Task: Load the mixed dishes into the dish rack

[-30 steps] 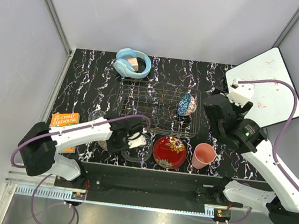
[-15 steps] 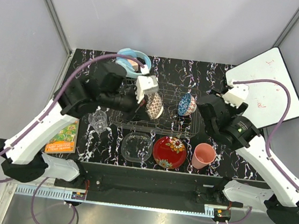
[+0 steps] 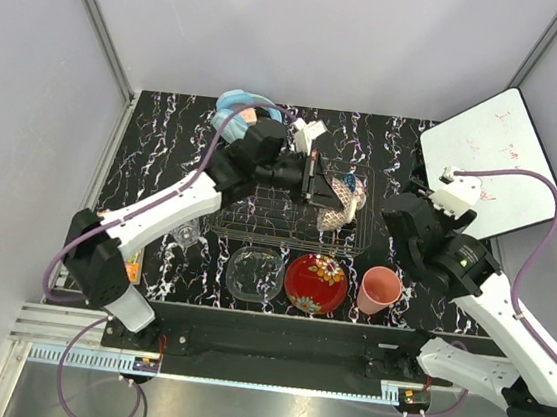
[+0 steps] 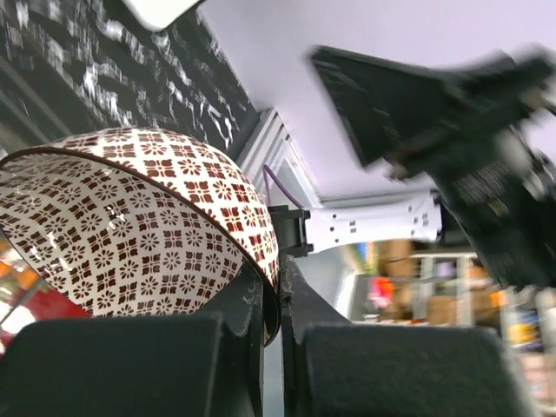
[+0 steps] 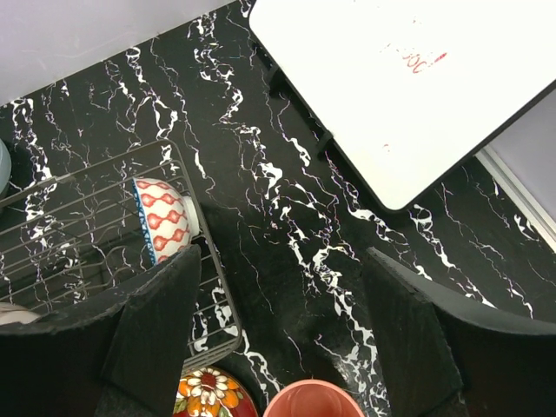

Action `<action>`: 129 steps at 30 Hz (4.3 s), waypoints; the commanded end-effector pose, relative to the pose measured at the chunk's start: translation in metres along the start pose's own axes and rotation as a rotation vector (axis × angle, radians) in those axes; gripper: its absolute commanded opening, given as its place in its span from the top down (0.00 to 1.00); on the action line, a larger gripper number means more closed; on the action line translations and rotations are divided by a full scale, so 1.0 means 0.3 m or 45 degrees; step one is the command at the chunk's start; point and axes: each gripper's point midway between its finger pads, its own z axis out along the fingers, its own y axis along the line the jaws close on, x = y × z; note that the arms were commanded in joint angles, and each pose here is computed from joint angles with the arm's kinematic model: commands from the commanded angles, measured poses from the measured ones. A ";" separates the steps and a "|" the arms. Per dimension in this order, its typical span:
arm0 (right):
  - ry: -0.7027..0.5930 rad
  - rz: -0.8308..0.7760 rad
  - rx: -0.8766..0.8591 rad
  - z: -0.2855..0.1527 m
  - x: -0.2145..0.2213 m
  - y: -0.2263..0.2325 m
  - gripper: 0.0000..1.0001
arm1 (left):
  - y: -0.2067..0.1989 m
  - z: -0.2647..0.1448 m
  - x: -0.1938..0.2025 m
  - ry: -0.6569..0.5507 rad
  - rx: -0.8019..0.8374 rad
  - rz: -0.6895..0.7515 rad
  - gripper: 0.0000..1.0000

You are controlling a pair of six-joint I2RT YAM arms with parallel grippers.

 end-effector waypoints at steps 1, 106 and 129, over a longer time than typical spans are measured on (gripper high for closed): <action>-0.036 0.059 0.040 0.002 -0.010 -0.031 0.18 | -0.146 0.036 -0.106 -0.144 0.182 -0.086 1.00; 0.553 0.010 -0.170 0.120 0.387 0.077 0.23 | 0.615 -0.736 -0.014 0.151 -1.142 0.649 0.01; 0.821 -0.009 -0.067 0.414 0.482 0.172 0.40 | 0.750 -0.639 0.126 0.221 -0.977 0.471 0.01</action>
